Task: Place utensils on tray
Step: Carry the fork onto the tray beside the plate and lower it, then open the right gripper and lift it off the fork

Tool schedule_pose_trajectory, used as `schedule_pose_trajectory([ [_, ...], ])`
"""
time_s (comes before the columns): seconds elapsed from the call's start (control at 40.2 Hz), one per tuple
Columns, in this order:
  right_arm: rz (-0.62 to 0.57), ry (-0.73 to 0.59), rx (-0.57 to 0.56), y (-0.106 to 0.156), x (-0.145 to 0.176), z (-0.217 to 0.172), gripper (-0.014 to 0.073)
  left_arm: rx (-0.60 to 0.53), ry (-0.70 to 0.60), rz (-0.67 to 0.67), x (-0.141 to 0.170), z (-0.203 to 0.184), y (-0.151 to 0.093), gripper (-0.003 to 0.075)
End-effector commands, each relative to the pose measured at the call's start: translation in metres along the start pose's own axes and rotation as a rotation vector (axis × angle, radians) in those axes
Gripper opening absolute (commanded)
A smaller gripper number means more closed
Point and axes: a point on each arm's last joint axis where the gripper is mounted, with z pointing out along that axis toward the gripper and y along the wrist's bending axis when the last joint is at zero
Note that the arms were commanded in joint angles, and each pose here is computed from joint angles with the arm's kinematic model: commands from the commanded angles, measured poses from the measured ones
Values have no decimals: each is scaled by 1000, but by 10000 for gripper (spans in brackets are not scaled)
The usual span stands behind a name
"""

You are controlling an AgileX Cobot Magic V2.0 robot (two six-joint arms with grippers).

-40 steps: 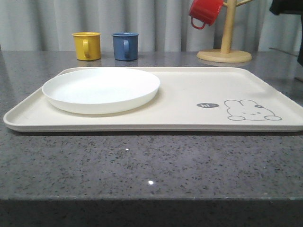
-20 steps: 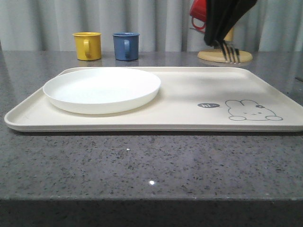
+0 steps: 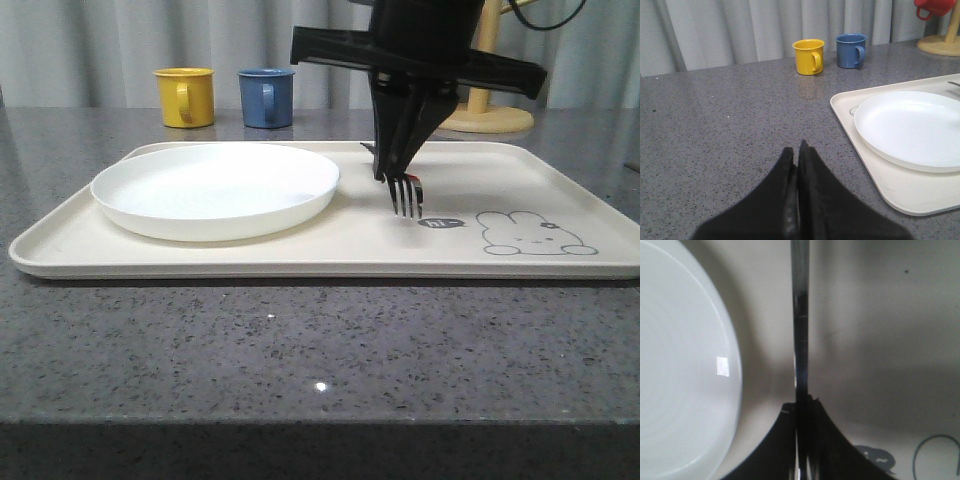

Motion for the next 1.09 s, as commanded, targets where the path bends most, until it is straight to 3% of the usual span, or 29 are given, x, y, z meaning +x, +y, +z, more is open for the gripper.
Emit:
schedule_pose_trajectory([
  [0.0, 5, -76, -50, 4, -7, -19, -58, -14, -99, -15, -15, -2, 2, -18],
  [0.224, 4, -56, -35, 4, -8, -10, -34, -14, -99, -15, -15, -2, 2, -18],
  [0.473, 5, -31, -22, 3, -6, -12, 235, -14, -99, -15, -15, -2, 2, -18],
  [0.597, -5, -27, 5, 3, -9, -24, 316, -14, -99, -15, -15, -2, 2, -18],
  [0.846, -91, -17, 98, -1, -14, -59, 321, -14, -99, -15, -15, -2, 2, -18],
  [1.07, -157, -64, 90, -18, -18, -83, 321, -14, -99, -15, -15, -2, 2, -18],
])
